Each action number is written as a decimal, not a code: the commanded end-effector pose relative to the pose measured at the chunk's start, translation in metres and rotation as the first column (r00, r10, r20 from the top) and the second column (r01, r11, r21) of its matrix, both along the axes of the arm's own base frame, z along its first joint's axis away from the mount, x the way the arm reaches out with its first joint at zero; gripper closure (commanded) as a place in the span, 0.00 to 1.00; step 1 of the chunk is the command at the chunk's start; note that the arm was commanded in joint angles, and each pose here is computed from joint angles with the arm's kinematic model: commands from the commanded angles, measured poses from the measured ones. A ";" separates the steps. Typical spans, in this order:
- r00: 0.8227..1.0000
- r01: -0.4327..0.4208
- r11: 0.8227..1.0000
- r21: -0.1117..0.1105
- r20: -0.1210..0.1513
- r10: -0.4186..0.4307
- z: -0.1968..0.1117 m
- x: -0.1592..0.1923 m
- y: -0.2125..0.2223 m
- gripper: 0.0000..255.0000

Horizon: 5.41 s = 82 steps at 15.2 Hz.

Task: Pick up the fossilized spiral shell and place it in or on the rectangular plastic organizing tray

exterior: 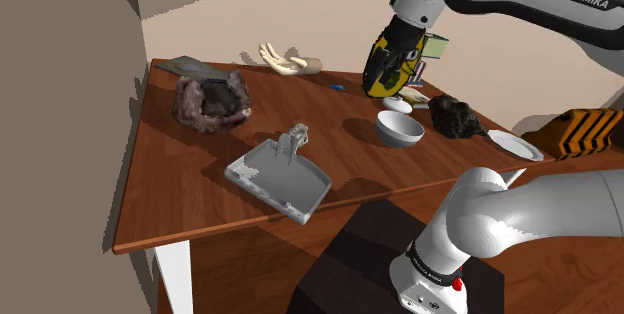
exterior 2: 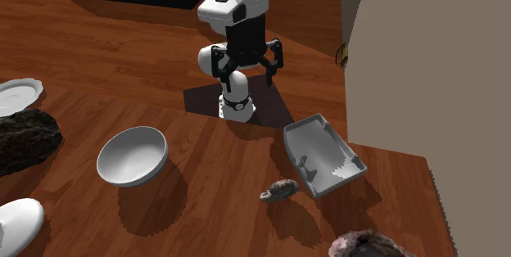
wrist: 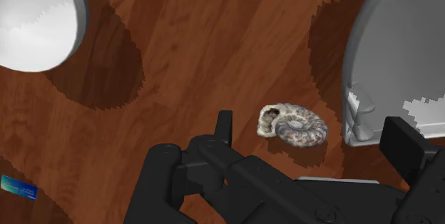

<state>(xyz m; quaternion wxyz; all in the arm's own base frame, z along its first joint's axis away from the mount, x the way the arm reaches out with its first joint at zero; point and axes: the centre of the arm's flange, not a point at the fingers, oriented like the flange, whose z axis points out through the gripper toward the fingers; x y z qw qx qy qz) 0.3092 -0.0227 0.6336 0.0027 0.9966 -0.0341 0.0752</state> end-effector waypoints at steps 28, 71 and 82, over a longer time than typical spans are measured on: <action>0.527 0.849 0.527 -0.035 -0.007 -0.850 -0.228 0.192 0.019 0.00; 0.527 0.849 0.527 -0.035 -0.007 -0.850 -0.109 0.193 0.018 1.00; 0.527 0.849 0.527 -0.035 -0.007 -0.850 -0.065 0.180 0.041 1.00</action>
